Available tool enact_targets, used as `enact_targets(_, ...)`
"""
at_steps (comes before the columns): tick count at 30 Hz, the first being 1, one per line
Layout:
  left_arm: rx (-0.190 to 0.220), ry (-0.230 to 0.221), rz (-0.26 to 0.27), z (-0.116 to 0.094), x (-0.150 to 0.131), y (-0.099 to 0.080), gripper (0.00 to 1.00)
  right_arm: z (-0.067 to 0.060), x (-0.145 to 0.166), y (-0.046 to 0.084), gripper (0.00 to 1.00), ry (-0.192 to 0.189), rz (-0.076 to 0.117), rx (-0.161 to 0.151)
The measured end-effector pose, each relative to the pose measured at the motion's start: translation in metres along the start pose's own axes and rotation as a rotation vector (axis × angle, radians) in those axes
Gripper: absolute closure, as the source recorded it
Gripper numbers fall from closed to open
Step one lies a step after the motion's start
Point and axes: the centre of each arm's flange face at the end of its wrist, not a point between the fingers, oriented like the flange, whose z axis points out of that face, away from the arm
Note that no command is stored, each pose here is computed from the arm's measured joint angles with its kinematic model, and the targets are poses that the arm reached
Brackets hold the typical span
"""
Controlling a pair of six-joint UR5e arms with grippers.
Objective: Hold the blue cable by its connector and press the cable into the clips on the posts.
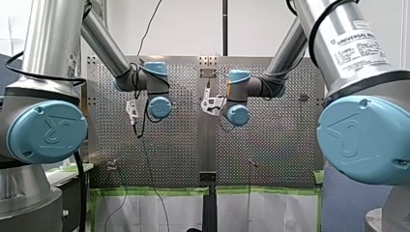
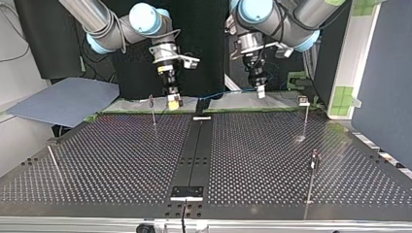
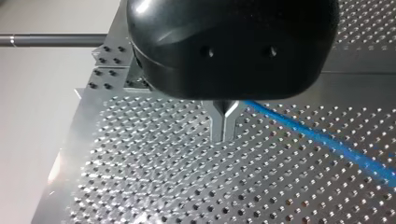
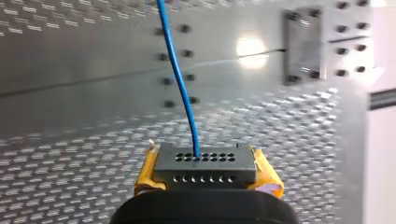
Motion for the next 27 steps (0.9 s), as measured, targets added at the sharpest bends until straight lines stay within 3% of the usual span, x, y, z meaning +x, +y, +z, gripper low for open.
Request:
enact_targets(4,-0.004,-0.001,0.002,-0.001,-0.013,0.003,1.0,0.013,0.026,0.006,1.0,0.037,-0.001,0.015)
enact_targets(12,-0.008,-0.01,-0.002,-0.002,-0.039,0.008,1.0,0.023,0.071,-0.005,1.0,0.093,0.0,0.083)
enact_targets(27,-0.031,-0.065,-0.051,0.016,-0.105,0.004,1.0,0.03,0.088,-0.026,1.0,0.105,0.001,0.193)
